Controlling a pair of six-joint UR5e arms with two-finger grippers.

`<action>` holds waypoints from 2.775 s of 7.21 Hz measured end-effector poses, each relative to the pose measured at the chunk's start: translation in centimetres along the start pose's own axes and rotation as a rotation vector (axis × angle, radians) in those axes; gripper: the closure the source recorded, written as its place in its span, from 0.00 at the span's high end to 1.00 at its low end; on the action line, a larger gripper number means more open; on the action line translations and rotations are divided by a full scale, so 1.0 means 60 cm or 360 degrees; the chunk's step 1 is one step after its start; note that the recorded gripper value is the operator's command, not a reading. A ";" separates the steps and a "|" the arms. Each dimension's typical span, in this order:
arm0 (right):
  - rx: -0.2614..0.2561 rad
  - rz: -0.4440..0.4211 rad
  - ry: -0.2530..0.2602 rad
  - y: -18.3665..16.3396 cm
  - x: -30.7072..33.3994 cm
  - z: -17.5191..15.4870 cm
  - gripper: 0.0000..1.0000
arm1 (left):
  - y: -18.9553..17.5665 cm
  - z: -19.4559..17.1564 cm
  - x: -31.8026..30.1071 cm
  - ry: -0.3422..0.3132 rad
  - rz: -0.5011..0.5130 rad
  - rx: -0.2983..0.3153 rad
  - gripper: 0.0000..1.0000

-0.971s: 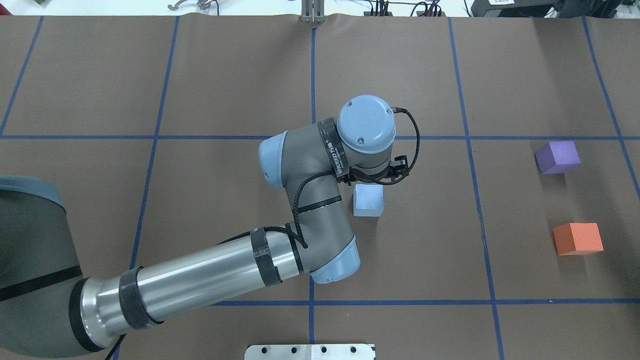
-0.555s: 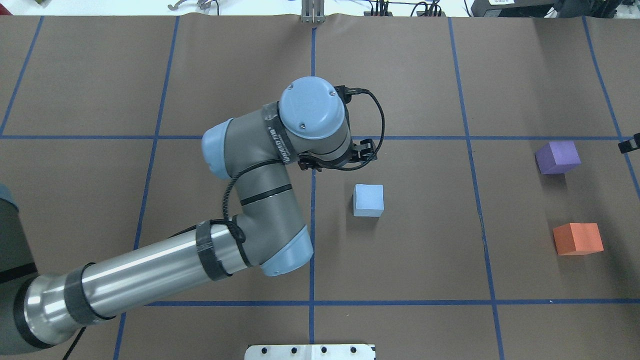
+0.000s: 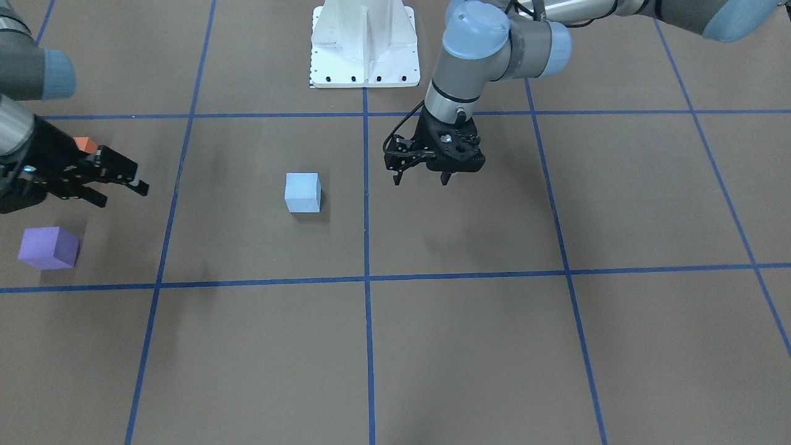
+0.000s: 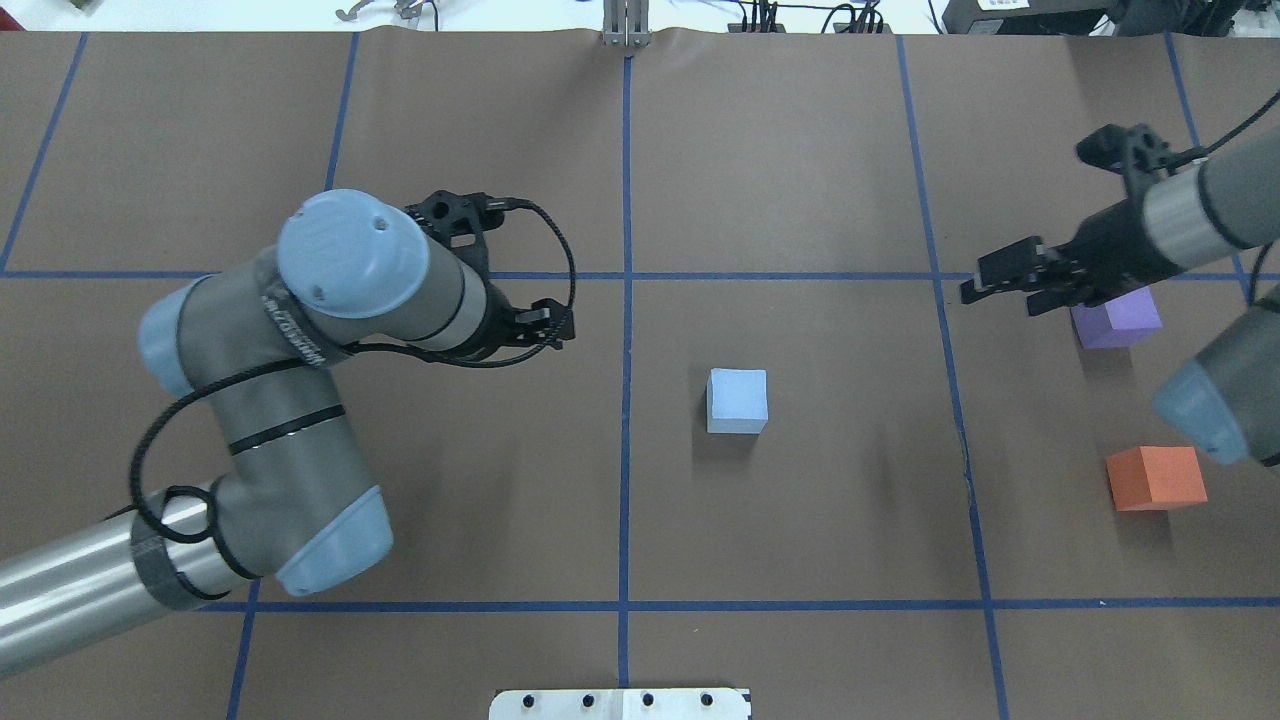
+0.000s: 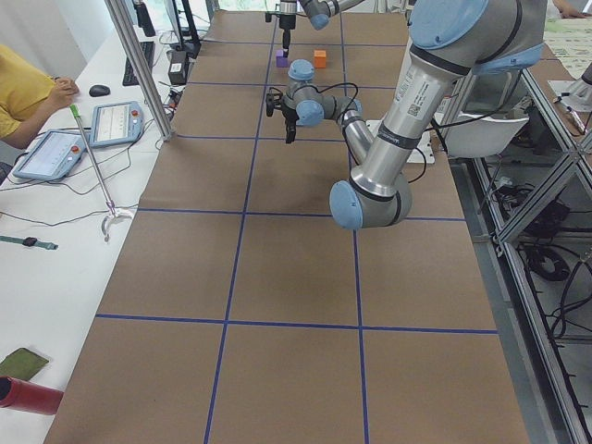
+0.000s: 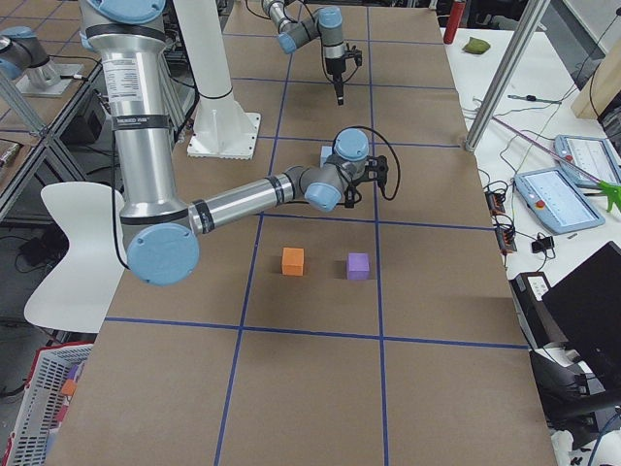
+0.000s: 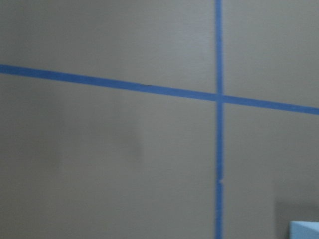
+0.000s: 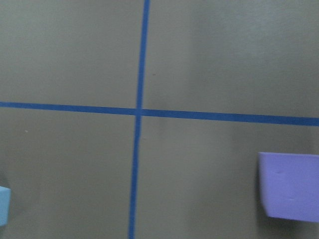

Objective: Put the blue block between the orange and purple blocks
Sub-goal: 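Open the left gripper and lift away while the right arm reaches in, then lower the right gripper onto the light blue cube and close it, then carry the light blue cube with the right gripper toward the purple cube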

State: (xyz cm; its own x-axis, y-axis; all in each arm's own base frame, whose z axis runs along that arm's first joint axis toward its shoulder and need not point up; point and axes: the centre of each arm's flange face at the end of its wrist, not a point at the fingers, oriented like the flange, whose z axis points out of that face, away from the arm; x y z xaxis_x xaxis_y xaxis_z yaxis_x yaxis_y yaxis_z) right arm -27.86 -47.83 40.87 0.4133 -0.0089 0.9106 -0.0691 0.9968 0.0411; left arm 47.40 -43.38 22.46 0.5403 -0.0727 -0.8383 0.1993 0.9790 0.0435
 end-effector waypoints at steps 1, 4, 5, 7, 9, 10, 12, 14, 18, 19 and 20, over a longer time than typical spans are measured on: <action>0.0038 0.0028 0.0001 0.033 -0.091 0.071 1.00 | 0.002 -0.024 -0.069 -0.0017 0.0030 -0.0021 1.00; 0.0155 0.0046 0.0096 0.138 -0.273 0.220 1.00 | 0.013 -0.057 -0.154 -0.0048 0.0070 -0.0040 1.00; 0.0143 0.0051 0.0155 0.151 -0.309 0.241 1.00 | 0.014 -0.057 -0.157 -0.0051 0.0070 -0.0042 1.00; 0.0131 0.0040 0.0222 0.164 -0.327 0.265 1.00 | 0.014 -0.055 -0.159 -0.0053 0.0071 -0.0043 1.00; 0.0129 0.0035 0.0247 0.166 -0.325 0.275 1.00 | 0.014 -0.054 -0.159 -0.0049 0.0074 -0.0042 1.00; 0.0132 0.0036 0.0255 0.164 -0.326 0.279 0.99 | 0.014 -0.053 -0.159 -0.0048 0.0074 -0.0041 1.00; 0.0149 0.0039 0.0280 0.154 -0.333 0.298 0.98 | 0.014 -0.053 -0.159 -0.0048 0.0072 -0.0042 1.00; 0.0160 0.0043 0.0298 0.148 -0.332 0.309 0.81 | 0.013 -0.053 -0.159 -0.0049 0.0071 -0.0042 1.00; 0.0170 0.0046 0.0312 0.144 -0.328 0.311 0.18 | 0.013 -0.052 -0.160 -0.0051 0.0071 -0.0042 1.00; 0.0181 0.0054 0.0306 0.136 -0.329 0.294 0.17 | 0.013 -0.052 -0.160 -0.0051 0.0071 -0.0041 1.00; 0.0188 0.0073 0.0312 0.120 -0.328 0.253 0.17 | 0.013 -0.052 -0.160 -0.0051 0.0071 -0.0040 1.00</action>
State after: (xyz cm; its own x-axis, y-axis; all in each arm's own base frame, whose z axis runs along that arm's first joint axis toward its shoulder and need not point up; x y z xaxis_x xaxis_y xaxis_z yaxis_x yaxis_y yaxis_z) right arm -50.30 -41.69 29.48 0.5750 0.0633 0.8157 -0.1931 0.9793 0.0601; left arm 39.84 -41.32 28.83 0.5743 -0.0346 -0.8179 0.1540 0.9858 0.0664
